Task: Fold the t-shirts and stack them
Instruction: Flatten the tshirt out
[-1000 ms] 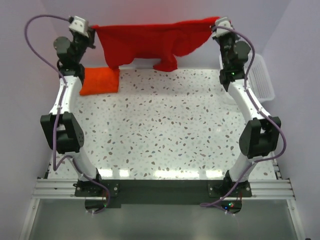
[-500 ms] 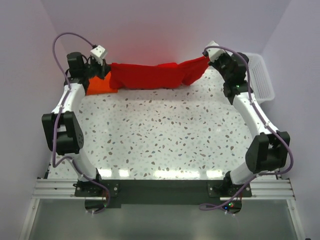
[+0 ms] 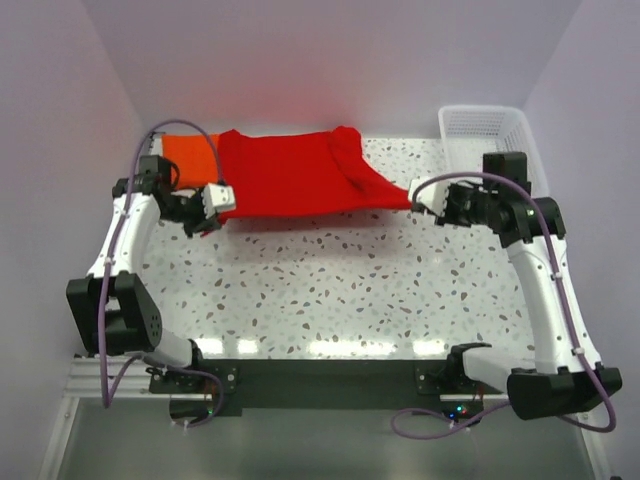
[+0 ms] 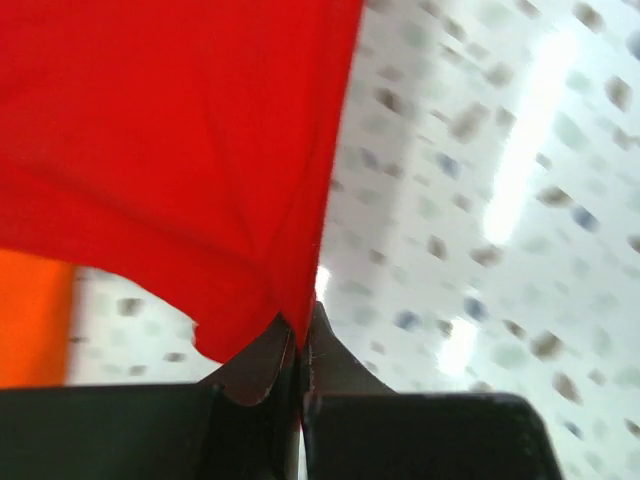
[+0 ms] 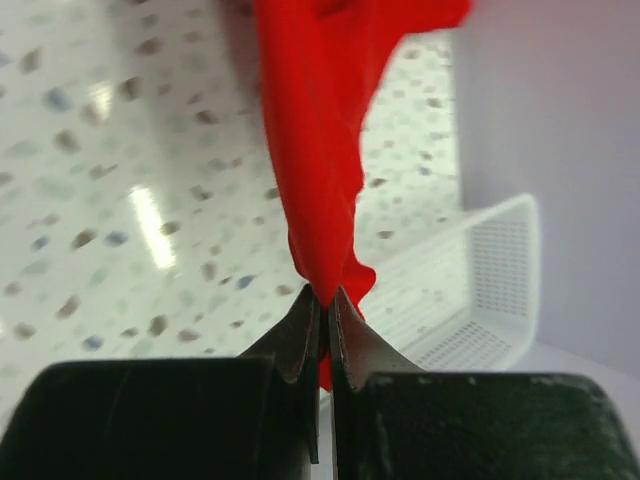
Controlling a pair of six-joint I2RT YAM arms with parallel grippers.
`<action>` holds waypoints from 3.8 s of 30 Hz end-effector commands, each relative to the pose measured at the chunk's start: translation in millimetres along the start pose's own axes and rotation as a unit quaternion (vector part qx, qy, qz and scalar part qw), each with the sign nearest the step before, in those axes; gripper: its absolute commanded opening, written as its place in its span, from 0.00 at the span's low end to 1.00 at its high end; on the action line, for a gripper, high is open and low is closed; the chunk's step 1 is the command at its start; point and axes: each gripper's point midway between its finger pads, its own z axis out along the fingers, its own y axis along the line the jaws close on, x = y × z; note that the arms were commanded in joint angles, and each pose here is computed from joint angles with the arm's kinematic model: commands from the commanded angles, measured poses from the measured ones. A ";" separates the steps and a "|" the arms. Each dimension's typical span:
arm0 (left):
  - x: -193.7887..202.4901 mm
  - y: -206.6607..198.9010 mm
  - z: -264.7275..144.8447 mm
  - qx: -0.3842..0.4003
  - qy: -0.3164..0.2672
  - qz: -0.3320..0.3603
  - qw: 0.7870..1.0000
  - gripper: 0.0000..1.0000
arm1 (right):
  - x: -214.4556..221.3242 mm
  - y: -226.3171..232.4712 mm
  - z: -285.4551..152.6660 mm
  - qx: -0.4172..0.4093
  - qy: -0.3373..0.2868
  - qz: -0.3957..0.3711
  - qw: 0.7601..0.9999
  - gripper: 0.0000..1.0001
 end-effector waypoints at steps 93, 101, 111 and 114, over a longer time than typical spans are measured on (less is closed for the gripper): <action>94.0 49.8 69.2 -0.044 0.113 -0.368 0.922 0.45 | 145.3 25.4 317.9 -0.080 0.235 0.359 0.900 0.06; -11.8 -30.9 104.6 0.086 0.041 -0.143 0.985 0.45 | 188.3 -4.1 304.4 -0.002 0.283 0.370 0.885 0.02; -124.2 -210.7 158.5 0.289 -0.102 0.026 0.952 0.51 | 81.7 -3.1 189.9 -0.067 0.170 0.432 0.883 0.20; -146.5 -256.7 176.0 0.337 -0.117 0.041 0.933 0.52 | 64.7 35.9 152.6 -0.119 0.162 0.445 0.873 0.20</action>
